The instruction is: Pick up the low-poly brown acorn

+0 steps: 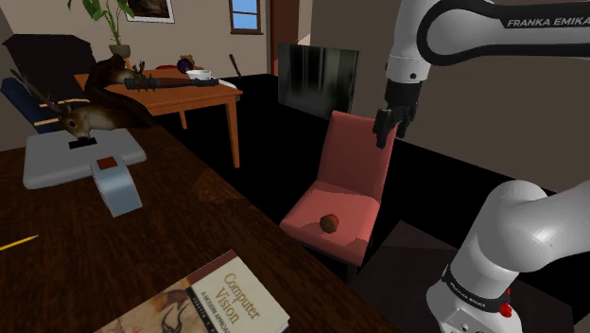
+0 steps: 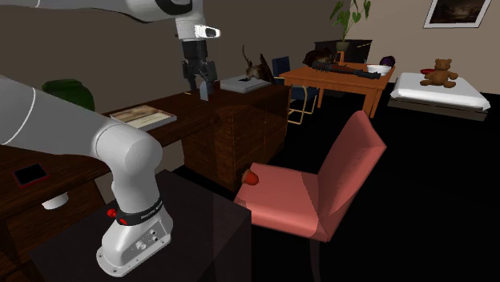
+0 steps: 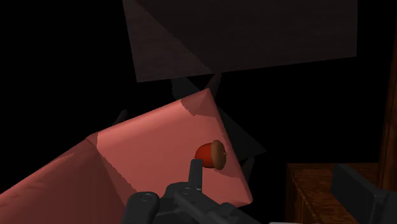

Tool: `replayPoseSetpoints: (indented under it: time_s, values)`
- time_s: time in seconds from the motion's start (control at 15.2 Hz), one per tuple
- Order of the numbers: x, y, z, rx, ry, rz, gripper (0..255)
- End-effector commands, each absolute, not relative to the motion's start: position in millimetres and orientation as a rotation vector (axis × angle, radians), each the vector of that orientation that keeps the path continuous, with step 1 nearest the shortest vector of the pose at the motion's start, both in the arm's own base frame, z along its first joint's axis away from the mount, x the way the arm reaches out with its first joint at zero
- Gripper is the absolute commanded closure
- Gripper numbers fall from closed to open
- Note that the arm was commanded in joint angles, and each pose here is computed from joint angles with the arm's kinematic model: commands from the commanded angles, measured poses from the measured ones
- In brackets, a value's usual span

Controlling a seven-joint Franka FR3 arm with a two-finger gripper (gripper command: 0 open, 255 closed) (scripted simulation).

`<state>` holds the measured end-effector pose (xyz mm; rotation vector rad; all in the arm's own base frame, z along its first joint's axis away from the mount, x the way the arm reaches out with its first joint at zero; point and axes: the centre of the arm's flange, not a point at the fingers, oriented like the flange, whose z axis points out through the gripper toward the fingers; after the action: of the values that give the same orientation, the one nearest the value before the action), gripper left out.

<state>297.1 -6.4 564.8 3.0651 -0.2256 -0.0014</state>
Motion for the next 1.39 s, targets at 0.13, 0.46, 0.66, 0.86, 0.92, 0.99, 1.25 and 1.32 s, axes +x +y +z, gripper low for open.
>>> replayPoseSetpoints:
  time_s: [0.13, 0.46, 0.66, 0.86, 0.92, 0.99, 1.25, 1.32]
  values:
    - [312.0, -19.0, 543.5, 3.093, -0.287, -0.019, 0]
    - [346.3, -49.7, 488.0, 3.158, -0.445, -0.065, 0]
    - [365.1, -67.4, 453.1, 3.193, -0.544, -0.094, 0]
    - [382.4, -84.2, 417.1, 3.224, -0.645, -0.124, 0]
    - [387.8, -89.6, 404.9, 3.234, -0.679, -0.134, 0]
    - [393.1, -95.0, 392.6, 3.243, -0.713, -0.144, 0]
    - [412.9, -115.1, 342.2, 3.275, -0.854, -0.186, 0]
    - [417.5, -119.8, 329.3, 3.282, -0.89, -0.196, 0]
